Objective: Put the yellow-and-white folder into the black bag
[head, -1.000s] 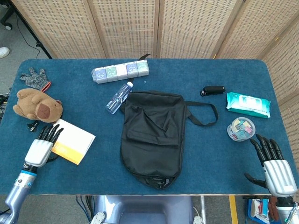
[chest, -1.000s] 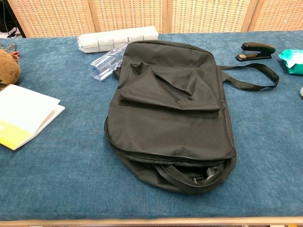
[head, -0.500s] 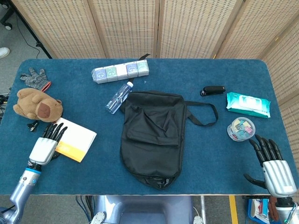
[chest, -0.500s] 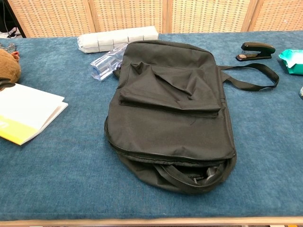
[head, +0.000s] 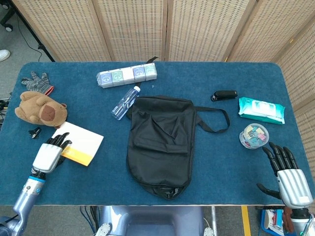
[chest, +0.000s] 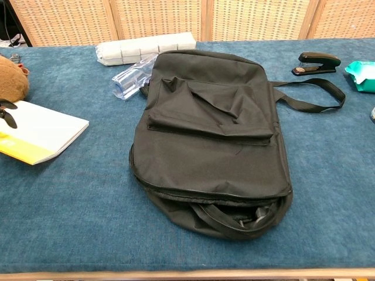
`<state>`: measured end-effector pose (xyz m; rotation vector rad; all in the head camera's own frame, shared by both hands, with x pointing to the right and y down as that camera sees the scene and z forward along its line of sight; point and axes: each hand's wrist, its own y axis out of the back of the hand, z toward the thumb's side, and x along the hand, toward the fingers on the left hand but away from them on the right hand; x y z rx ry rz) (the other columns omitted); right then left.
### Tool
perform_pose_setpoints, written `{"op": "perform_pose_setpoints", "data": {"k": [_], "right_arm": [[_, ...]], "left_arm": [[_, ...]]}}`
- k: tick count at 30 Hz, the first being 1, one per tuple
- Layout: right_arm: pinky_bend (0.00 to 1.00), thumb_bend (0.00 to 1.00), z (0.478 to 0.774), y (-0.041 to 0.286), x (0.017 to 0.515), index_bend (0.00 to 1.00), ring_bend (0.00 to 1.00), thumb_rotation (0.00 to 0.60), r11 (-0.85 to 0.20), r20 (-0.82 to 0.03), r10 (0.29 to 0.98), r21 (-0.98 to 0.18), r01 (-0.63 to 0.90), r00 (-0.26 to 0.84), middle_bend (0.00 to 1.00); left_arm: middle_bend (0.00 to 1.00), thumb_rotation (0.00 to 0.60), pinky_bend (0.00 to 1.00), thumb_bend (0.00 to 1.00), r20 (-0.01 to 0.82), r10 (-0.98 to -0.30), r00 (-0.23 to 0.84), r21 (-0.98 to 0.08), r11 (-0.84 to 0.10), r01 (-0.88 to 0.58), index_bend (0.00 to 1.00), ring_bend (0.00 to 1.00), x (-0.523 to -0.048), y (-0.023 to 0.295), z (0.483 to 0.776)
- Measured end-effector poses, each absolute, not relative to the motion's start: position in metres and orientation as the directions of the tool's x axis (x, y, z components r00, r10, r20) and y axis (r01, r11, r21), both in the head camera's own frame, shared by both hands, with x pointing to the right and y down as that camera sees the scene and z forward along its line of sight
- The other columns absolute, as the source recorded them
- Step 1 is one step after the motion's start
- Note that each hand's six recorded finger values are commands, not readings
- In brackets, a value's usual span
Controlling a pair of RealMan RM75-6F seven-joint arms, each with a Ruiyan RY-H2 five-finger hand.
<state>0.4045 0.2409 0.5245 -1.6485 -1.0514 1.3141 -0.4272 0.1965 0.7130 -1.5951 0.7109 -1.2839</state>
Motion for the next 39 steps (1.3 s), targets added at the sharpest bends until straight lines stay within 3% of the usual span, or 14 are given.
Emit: {"op": "perform_pose_setpoints", "data": {"k": [5,11,16,29,39], "right_arm": [[0.00,0.00,0.525,0.241,0.404,0.00,0.00,0.600,-0.369,-0.353,0.927,-0.919,0.138,0.129,0.00],[0.00,0.00,0.525,0.241,0.404,0.00,0.00,0.600,-0.370,-0.354,0.927,-0.919,0.137,0.128,0.00],[0.00,0.00,0.526,0.242,0.404,0.00,0.00,0.600,-0.375,-0.359,0.924,-0.918,0.132,0.128,0.00],[0.00,0.00,0.538,0.241,0.398,0.00,0.00,0.600,-0.430,-0.411,0.898,-0.896,0.113,0.159,0.00],[0.00,0.00,0.545,0.215,0.357,0.00,0.00,0.600,-0.576,-0.515,0.791,-0.809,0.118,0.331,0.00]], "left_arm": [[0.36,0.600,0.45,0.45,0.406,-0.863,0.301,-0.913,-0.393,0.108,0.55,0.35,-0.423,0.194,0.715],[0.52,0.600,0.62,0.44,0.400,-0.861,0.314,-0.916,-0.382,0.122,0.70,0.49,-0.420,0.193,0.717],[0.61,0.600,0.70,0.43,0.391,-0.860,0.329,-0.920,-0.373,0.120,0.81,0.57,-0.417,0.192,0.716],[0.63,0.600,0.71,0.43,0.265,-0.894,0.362,-0.963,-0.262,0.059,0.83,0.59,-0.414,0.176,0.693],[0.64,0.600,0.72,0.43,0.197,-0.905,0.376,-0.979,-0.204,0.022,0.83,0.59,-0.414,0.154,0.675]]}}
